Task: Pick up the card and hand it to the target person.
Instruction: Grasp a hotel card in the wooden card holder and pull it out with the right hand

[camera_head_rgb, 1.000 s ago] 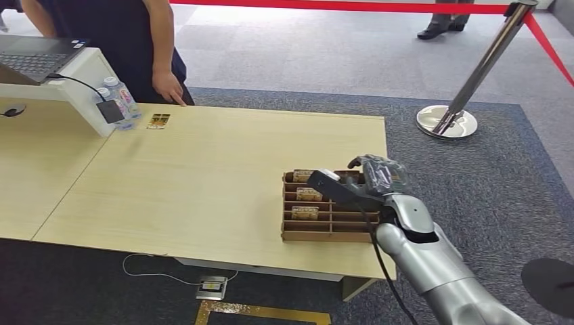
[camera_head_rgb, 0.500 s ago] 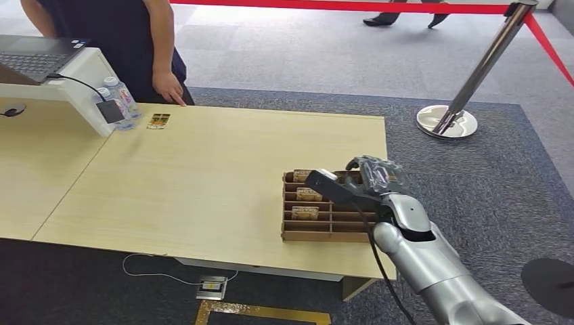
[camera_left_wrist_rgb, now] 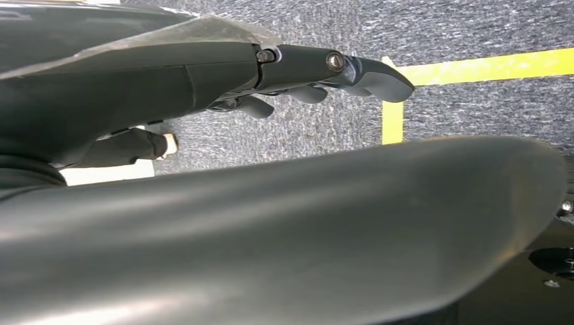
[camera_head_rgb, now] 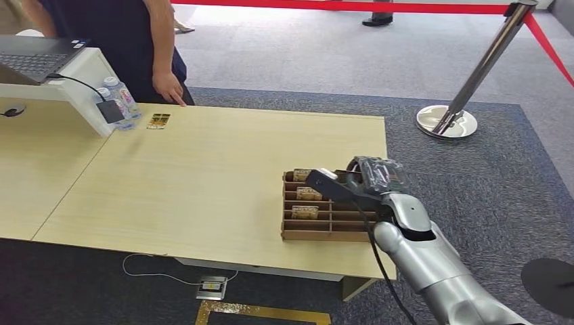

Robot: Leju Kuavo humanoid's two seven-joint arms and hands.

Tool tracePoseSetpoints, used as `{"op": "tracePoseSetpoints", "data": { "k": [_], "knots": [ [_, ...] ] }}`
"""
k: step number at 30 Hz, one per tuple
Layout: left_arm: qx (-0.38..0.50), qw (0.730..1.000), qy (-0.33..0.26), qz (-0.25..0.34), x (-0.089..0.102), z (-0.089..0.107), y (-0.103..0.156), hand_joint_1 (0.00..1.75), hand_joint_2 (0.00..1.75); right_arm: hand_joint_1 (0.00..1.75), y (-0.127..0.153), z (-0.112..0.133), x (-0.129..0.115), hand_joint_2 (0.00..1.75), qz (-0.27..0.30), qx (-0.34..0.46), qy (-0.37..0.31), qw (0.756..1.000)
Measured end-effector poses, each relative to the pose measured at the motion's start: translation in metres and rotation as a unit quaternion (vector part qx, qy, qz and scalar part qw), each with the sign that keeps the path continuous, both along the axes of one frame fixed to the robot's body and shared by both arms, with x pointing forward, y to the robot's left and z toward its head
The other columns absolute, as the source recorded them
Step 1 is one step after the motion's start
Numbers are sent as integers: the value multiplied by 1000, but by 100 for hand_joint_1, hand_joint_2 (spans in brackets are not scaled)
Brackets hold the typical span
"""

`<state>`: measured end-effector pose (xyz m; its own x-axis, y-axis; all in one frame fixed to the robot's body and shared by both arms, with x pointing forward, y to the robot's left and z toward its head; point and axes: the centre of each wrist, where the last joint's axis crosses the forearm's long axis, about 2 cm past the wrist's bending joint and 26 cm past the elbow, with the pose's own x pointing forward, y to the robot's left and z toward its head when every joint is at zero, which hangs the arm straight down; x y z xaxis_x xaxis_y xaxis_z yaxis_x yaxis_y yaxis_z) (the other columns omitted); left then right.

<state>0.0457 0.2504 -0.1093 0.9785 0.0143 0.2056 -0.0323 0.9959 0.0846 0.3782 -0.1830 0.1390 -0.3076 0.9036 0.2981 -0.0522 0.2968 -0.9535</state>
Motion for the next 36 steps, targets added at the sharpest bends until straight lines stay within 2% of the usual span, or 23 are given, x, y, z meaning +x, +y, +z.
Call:
{"op": "tracePoseSetpoints", "data": {
  "k": [20, 36],
  "knots": [
    [-3, 1000, -3, 3, 0, 0, 0, 0, 0, 175, 0, 5, -6, 175, 13, 4, -18, 1000],
    [-2, 1000, -7, 14, 0, 0, 0, 0, 0, 175, 2, 45, -8, 175, 54, 34, -74, 995]
  ]
}}
